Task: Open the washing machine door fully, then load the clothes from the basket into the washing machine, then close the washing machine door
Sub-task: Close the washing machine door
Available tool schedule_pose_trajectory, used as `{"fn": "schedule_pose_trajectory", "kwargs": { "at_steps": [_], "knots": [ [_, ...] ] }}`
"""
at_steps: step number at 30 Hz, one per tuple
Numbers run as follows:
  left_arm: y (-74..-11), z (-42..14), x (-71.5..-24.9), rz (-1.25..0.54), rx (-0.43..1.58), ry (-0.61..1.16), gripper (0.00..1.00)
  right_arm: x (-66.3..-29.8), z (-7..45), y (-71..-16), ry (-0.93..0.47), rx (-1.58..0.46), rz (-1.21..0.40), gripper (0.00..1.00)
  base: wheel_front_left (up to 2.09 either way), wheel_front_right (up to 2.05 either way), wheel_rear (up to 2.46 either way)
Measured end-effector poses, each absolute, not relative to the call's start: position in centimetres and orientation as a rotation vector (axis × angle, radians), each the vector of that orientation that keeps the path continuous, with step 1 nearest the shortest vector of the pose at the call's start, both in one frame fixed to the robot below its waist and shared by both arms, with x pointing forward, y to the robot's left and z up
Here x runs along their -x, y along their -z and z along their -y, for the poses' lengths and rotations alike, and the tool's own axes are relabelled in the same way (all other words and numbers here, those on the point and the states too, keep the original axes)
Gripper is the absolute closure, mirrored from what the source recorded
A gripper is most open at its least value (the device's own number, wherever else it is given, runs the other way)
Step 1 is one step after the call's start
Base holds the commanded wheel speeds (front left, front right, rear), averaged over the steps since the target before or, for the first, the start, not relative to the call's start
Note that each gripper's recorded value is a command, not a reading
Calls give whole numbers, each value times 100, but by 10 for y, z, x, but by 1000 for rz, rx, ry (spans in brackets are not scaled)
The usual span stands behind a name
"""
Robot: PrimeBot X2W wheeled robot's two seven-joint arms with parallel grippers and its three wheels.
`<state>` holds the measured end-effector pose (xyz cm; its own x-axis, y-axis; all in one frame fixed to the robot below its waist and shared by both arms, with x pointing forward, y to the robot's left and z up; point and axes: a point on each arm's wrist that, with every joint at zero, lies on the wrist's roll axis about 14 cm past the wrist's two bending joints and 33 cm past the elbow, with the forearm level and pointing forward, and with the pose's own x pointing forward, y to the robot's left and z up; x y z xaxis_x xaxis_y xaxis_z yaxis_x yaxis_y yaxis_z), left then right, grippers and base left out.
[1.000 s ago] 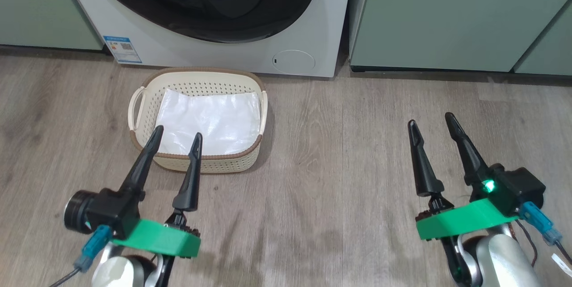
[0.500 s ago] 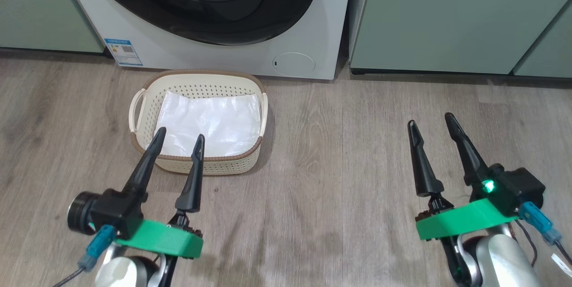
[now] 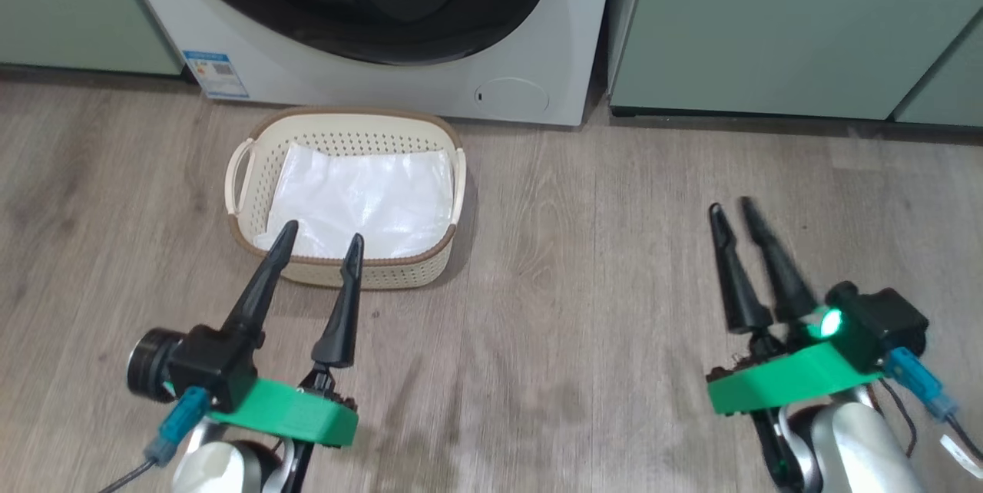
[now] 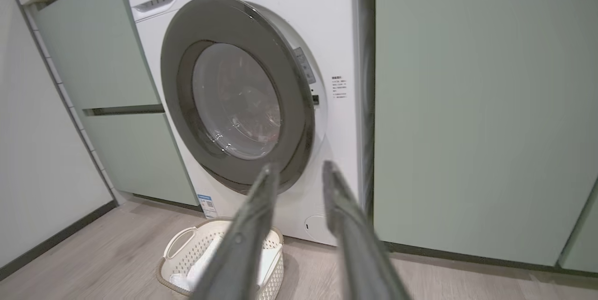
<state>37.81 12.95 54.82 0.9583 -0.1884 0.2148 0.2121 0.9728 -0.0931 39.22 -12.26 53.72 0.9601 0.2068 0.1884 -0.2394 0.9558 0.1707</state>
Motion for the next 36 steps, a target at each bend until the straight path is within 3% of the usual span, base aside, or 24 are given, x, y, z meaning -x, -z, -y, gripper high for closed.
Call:
{"fn": "schedule_pose_trajectory", "kwargs": {
  "at_steps": [10,24,36],
  "knots": [
    [-533,-131,-395,165,118,189,0,-425,91,-538,-364,-113,185,100,0,0,0],
    [-497,-137,-443,89,143,157,0,-578,20,-549,-667,61,256,100,0,0,0],
    [-464,-158,-444,-8,118,71,0,-681,-7,-520,-677,126,190,100,0,0,0]
  ]
}}
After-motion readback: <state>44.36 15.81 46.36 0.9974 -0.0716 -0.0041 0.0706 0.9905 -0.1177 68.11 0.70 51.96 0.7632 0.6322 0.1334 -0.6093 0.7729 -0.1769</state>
